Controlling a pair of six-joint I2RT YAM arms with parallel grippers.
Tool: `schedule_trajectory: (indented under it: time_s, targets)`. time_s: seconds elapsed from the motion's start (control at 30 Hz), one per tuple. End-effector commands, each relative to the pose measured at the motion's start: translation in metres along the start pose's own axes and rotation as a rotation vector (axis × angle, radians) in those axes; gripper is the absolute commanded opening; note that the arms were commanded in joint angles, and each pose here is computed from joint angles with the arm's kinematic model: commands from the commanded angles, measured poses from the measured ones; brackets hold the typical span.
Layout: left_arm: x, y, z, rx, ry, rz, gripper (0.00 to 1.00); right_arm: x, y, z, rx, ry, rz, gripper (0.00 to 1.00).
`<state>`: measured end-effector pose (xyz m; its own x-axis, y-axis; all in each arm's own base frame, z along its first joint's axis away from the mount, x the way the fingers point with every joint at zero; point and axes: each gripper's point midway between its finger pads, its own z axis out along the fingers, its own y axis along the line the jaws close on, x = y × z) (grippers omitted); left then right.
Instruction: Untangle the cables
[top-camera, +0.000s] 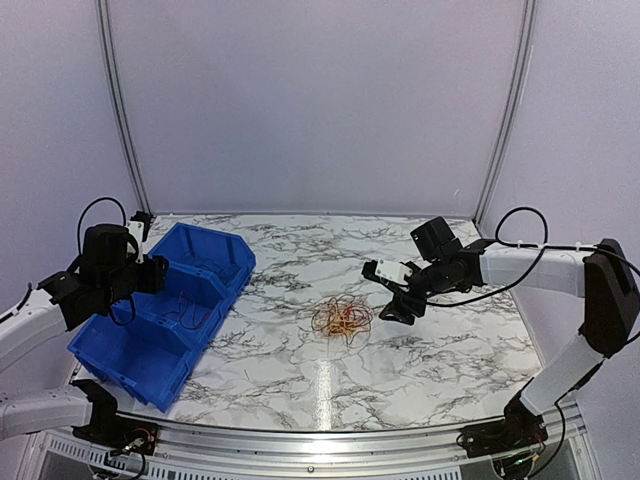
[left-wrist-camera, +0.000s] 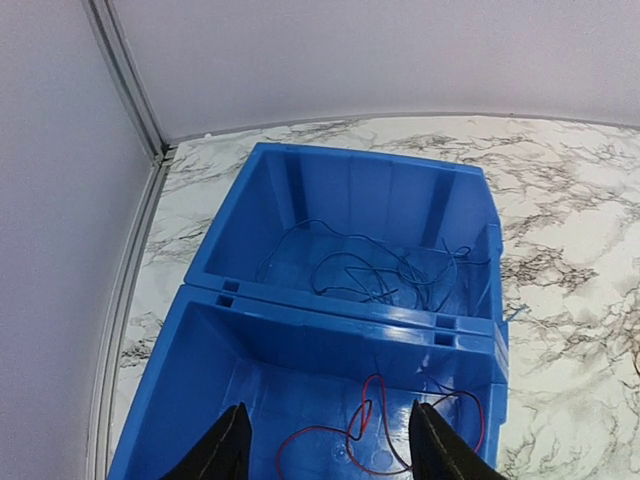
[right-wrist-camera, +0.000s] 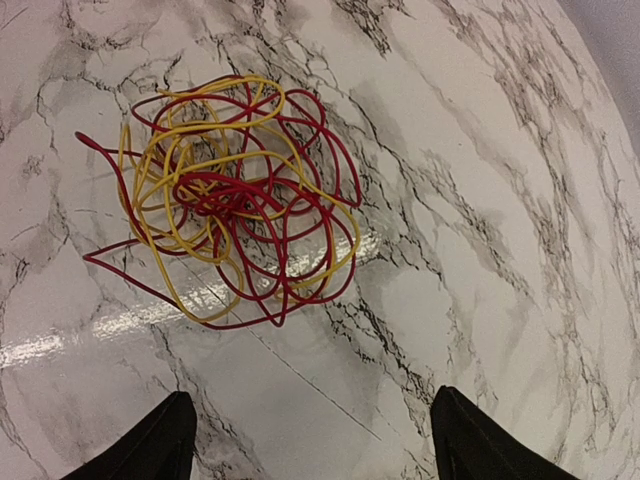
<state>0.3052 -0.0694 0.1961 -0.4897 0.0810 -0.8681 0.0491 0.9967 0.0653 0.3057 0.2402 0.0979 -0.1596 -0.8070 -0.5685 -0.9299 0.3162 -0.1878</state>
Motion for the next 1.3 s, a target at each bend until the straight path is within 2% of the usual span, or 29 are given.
schedule_trajectory:
  time_s: [0.0, 0.07, 0.23, 0.37, 0.53, 0.7, 0.87, 1.13, 1.2, 1.27]
  targets:
    - [-0.020, -0.029, -0.012, 0.184, -0.063, -0.006, 0.54, -0.004, -0.002, -0.005, 0.000, -0.013, -0.003, 0.81]
    - [-0.028, -0.051, -0.017, 0.315, -0.073, -0.036, 0.51, -0.012, -0.005, -0.011, 0.011, -0.036, 0.006, 0.81]
    - [-0.050, -0.094, -0.032, 0.491, -0.066, -0.136, 0.43, -0.053, -0.011, -0.048, 0.028, -0.170, 0.024, 0.81]
    - [-0.060, -0.146, -0.046, 0.606, -0.068, -0.118, 0.43, -0.079, -0.016, -0.068, 0.019, -0.243, 0.051, 0.78]
    - [-0.039, -0.217, -0.047, 0.731, 0.003, -0.059, 0.45, -0.084, -0.005, -0.054, -0.079, -0.256, 0.086, 0.74]
    - [0.006, -0.278, -0.034, 0.789, 0.066, -0.045, 0.53, -0.074, 0.001, -0.020, -0.147, -0.221, 0.099, 0.74]
    - [0.035, -0.332, -0.018, 0.828, 0.144, -0.031, 0.54, -0.057, 0.014, 0.008, -0.201, -0.151, 0.106, 0.73]
    - [0.032, -0.365, 0.023, 0.746, 0.171, -0.137, 0.50, -0.029, 0.019, 0.029, -0.173, -0.069, 0.099, 0.73]
    - [0.026, -0.373, 0.028, 0.749, 0.148, -0.112, 0.49, -0.025, 0.020, 0.030, -0.170, -0.060, 0.095, 0.73]
    - [0.023, -0.385, 0.029, 0.792, 0.122, -0.027, 0.44, -0.024, 0.020, 0.032, -0.172, -0.055, 0.094, 0.73]
